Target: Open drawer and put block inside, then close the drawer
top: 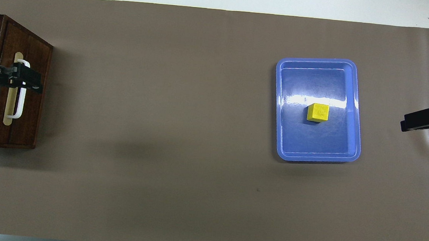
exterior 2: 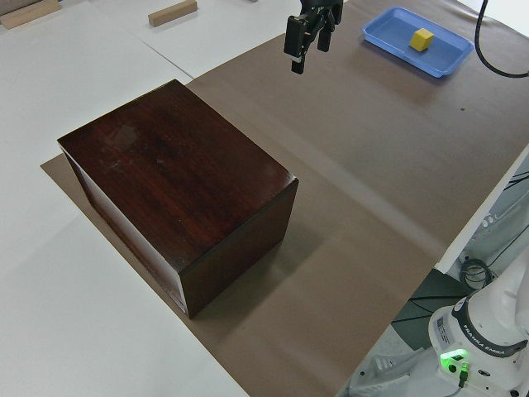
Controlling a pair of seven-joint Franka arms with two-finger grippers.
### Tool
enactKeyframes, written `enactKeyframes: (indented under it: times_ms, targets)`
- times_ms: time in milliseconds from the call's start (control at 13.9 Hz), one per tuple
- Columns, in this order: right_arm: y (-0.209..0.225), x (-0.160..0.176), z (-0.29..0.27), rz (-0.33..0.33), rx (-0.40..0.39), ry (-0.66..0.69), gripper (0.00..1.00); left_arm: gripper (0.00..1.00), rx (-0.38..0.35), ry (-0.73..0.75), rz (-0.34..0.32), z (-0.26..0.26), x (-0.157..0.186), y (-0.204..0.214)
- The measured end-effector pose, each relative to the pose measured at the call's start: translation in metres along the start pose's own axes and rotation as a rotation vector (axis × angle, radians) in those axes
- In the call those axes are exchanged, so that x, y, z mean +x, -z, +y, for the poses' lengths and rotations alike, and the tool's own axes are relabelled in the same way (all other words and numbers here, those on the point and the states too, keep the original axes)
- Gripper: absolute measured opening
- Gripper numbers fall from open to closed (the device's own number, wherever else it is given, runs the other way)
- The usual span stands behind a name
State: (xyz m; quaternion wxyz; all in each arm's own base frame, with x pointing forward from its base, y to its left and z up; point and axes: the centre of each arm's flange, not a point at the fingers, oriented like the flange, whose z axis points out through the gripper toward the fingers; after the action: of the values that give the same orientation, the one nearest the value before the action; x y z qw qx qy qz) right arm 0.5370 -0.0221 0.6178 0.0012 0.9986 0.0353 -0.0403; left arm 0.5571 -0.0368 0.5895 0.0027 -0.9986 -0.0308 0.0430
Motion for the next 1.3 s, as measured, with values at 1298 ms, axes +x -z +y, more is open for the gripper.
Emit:
enactKeyframes:
  times_ms: [1298]
  targets:
    - [-0.217, 0.015, 0.073, 0.353, 0.254, 0.999, 1.00, 1.00, 0.000, 0.000, 0.000, 0.000, 0.000, 0.000]
